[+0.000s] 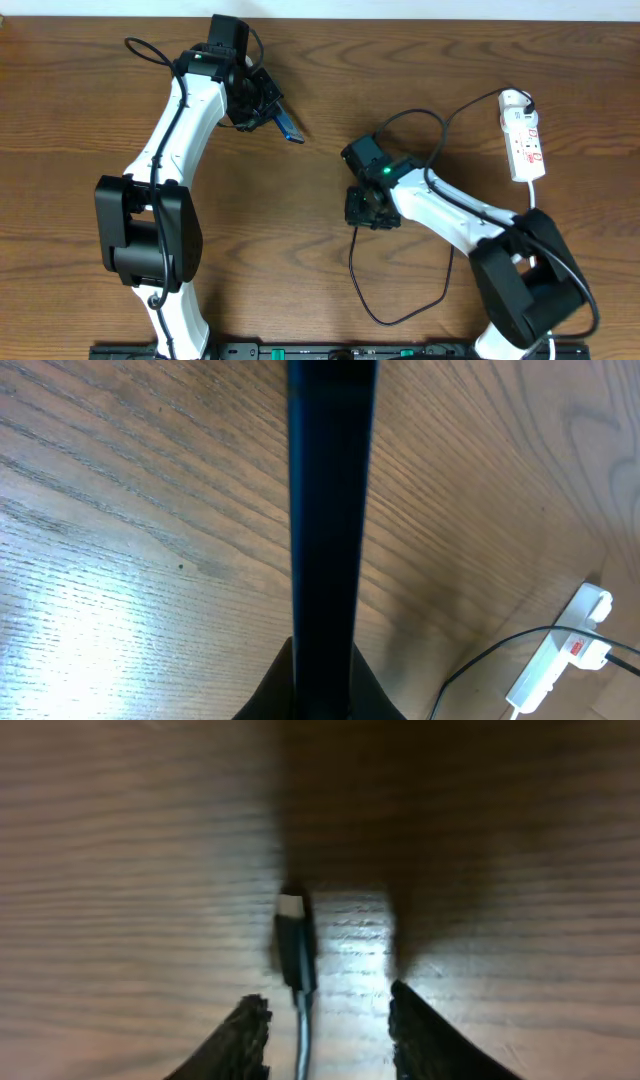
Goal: Plug charger to phone and switch on socket
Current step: 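Lower the right gripper and grasp the black USB-C cable plug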
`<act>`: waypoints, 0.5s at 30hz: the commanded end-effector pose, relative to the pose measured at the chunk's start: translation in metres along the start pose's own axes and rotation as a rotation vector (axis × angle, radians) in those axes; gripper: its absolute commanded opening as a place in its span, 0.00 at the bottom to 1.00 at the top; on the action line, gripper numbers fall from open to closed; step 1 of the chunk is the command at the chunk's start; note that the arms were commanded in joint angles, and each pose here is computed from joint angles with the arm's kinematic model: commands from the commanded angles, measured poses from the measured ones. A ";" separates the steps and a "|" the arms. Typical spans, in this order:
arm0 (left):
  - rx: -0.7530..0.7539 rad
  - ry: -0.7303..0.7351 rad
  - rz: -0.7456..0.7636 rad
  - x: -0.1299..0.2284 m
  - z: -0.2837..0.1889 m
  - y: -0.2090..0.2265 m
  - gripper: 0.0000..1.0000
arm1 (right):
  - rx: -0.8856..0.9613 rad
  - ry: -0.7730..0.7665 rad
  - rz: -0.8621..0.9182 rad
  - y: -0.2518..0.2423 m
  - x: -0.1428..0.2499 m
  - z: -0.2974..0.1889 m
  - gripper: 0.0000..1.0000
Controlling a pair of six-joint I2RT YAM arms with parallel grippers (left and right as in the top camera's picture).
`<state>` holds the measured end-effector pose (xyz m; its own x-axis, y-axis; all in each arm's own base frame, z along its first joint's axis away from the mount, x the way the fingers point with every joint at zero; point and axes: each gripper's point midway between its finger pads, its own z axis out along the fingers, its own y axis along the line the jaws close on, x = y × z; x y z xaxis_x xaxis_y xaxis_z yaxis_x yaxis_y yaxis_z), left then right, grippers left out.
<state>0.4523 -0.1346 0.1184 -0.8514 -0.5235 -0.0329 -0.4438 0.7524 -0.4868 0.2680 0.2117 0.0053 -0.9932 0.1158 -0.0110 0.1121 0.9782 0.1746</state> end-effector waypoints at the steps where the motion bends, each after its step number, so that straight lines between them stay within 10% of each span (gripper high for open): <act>1: 0.020 -0.025 0.027 -0.002 -0.014 -0.007 0.07 | 0.001 0.043 0.008 -0.001 0.008 0.010 0.34; 15: 0.020 -0.025 0.027 -0.002 -0.014 -0.007 0.07 | -0.025 0.043 0.006 0.004 0.007 0.010 0.16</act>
<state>0.4522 -0.1346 0.1183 -0.8514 -0.5235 -0.0326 -0.4440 0.7524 -0.4866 0.2652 0.2184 0.0013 -0.9936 0.1117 0.0179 0.1130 0.9726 0.2032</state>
